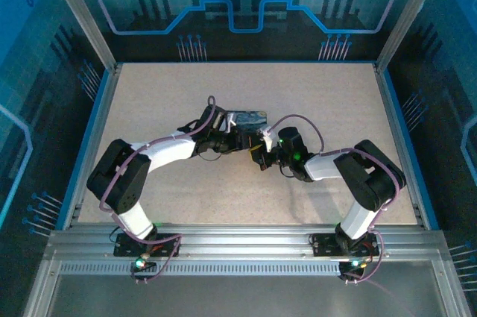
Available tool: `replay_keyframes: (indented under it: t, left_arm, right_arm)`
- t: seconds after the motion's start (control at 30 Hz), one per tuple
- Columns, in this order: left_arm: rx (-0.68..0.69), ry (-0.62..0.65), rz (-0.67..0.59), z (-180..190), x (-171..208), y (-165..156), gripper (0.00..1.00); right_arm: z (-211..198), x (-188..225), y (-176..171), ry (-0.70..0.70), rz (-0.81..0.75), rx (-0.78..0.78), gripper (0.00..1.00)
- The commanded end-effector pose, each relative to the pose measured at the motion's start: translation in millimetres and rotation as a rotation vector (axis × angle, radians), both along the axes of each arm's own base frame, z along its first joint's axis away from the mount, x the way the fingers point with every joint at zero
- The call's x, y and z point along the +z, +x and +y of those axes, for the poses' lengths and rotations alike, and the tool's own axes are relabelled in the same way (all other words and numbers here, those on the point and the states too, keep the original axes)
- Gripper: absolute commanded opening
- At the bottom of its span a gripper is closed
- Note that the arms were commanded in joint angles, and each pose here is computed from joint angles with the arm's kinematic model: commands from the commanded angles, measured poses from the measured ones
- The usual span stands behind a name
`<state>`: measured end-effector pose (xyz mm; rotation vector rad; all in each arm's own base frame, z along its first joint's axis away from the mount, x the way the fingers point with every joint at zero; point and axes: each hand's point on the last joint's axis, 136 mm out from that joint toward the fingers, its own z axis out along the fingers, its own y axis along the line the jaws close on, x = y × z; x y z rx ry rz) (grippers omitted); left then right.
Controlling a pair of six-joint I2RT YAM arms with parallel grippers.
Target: Unlock the padlock with the key
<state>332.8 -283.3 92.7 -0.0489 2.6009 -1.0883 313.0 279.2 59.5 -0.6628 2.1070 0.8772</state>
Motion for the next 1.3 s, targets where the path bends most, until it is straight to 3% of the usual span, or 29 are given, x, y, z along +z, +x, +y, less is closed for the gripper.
replay_keyframes:
  t: [0.0,0.47,1.27]
  left_arm:
    - [-0.085,-0.075,-0.003,-20,12,-14,0.44]
    - [-0.013,-0.022,-0.035,14,24,-26,0.63]
    - [0.154,-0.115,-0.001,42,22,-47,0.62]
  right_arm:
    - [-2,-9,2,-0.004,0.012,-0.020,0.00]
    - [-3,-17,-4,0.009,0.071,-0.022,0.00]
    - [6,-11,-15,0.008,0.163,0.022,0.00]
